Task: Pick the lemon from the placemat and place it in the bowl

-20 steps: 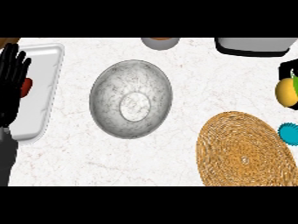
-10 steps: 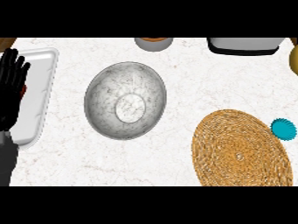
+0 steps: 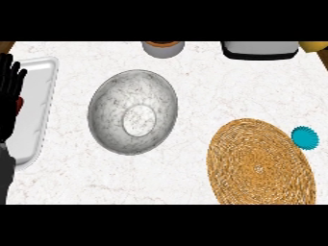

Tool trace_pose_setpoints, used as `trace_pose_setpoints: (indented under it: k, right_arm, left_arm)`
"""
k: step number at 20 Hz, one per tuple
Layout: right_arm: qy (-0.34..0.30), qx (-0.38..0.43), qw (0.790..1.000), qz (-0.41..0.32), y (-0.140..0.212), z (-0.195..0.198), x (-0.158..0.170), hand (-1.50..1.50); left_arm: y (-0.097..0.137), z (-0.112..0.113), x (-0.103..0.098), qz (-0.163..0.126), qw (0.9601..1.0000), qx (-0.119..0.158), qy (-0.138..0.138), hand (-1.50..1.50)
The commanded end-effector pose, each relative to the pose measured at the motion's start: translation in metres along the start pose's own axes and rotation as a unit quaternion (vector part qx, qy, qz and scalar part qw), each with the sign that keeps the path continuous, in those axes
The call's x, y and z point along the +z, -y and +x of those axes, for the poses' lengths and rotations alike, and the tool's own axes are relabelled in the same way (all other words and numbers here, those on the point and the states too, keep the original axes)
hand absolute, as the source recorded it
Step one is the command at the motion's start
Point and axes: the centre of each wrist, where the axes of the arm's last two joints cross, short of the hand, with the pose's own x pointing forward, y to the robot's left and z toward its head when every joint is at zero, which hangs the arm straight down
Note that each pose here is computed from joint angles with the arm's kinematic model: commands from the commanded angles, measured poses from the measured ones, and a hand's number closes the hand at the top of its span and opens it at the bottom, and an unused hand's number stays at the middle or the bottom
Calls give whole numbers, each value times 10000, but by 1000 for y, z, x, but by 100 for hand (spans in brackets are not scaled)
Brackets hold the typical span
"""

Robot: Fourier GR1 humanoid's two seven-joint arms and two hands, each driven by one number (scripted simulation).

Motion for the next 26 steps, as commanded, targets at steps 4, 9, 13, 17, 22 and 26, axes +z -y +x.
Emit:
trace_pose_setpoints:
  k: [4,9,13,17,22,26]
  right_arm:
    - [572,-731,9922,833,-3,66,-58,150]
    - [592,-722,9902,1043,-32,109,-87,150]
    - [614,-663,9866,1355,-71,147,-113,150]
    - [629,-679,9818,1658,-93,186,-115,150]
    - [404,-668,9814,1753,-154,198,-119,150]
    - [228,-320,9833,1775,-192,194,-117,150]
  left_arm:
    - [-18,12,-6,115,9998,-130,-74,0]
    - [-20,5,3,12,9999,-37,-93,0]
    - [1,-2,11,-12,10000,-78,-29,0]
    - [-10,-12,10,119,9999,7,-79,0]
    - [2,4,-5,-105,9999,7,-80,0]
    - [-3,14,0,-74,9999,2,85,0]
